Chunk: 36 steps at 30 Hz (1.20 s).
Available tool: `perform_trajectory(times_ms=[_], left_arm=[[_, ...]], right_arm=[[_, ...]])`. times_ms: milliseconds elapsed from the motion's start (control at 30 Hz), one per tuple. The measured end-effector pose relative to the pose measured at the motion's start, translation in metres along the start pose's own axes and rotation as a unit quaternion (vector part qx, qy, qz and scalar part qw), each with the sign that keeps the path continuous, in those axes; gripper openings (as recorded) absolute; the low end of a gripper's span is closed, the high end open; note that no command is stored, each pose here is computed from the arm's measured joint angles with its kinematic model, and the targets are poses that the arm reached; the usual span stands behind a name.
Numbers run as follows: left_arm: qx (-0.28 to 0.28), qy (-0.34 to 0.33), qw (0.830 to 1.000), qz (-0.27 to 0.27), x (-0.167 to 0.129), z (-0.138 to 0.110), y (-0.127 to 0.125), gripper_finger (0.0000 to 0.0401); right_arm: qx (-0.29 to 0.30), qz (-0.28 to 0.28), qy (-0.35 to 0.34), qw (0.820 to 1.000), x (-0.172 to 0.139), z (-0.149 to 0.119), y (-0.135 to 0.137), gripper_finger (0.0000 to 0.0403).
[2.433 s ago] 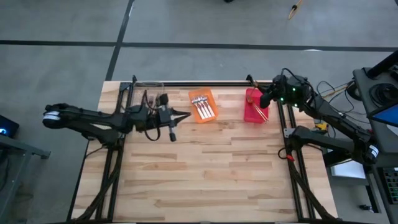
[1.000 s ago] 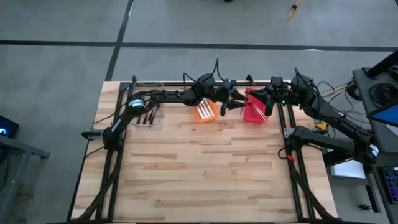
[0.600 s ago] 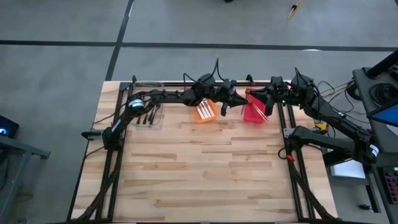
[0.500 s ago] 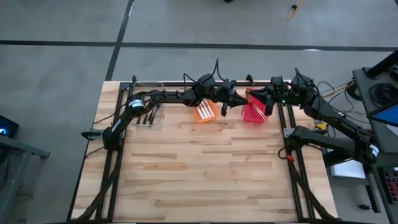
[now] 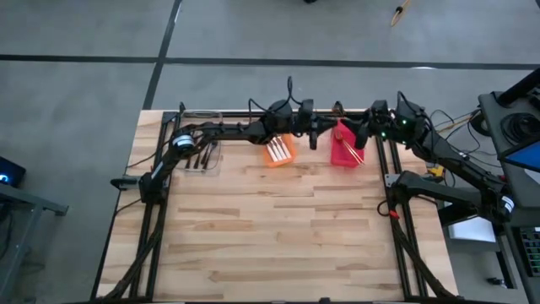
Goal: Sort silverware by color (type)
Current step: Adjust the gold fork
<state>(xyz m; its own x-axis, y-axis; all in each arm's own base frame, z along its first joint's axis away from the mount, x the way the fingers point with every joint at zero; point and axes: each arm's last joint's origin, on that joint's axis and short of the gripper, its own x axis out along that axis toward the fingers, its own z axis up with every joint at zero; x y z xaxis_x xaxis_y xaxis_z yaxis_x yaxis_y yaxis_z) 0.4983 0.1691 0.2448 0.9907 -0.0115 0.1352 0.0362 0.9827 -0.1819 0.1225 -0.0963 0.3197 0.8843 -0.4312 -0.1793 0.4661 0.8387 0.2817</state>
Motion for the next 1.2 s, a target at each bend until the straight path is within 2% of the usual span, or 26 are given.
perform_trajectory(times_ms=[100, 200, 300, 433, 800, 1033, 1200], left_arm=[[0.01, -0.011, 0.998, 0.064, 0.0, 0.001, 0.003, 0.0001], [0.021, -0.023, 0.992, 0.125, 0.001, 0.0, 0.001, 0.0001], [0.044, -0.027, 0.986, 0.16, 0.003, -0.001, -0.004, 0.0001], [0.069, -0.026, 0.982, 0.174, 0.006, -0.002, -0.012, 0.0], [0.07, -0.031, 0.98, 0.185, 0.006, -0.002, -0.013, 0.0], [0.073, -0.032, 0.978, 0.193, 0.006, -0.002, -0.013, 0.0], [0.077, -0.036, 0.978, 0.193, 0.006, -0.001, -0.013, 0.0]], right_arm=[[-0.005, -0.049, 0.0, 0.999, 0.0, -0.002, -0.003, 0.0148], [-0.01, -0.056, 0.004, 0.998, 0.004, -0.003, -0.005, 0.0145], [-0.012, -0.062, 0.007, 0.998, 0.012, -0.006, -0.006, 0.0144], [-0.034, -0.061, -0.004, 0.998, 0.026, -0.004, -0.007, 0.0147], [-0.061, -0.062, -0.021, 0.996, 0.045, -0.003, -0.008, 0.0134], [-0.076, -0.057, -0.034, 0.995, 0.052, -0.002, -0.007, 0.0098], [-0.085, -0.063, -0.027, 0.994, 0.06, -0.004, -0.009, 0.0054]])
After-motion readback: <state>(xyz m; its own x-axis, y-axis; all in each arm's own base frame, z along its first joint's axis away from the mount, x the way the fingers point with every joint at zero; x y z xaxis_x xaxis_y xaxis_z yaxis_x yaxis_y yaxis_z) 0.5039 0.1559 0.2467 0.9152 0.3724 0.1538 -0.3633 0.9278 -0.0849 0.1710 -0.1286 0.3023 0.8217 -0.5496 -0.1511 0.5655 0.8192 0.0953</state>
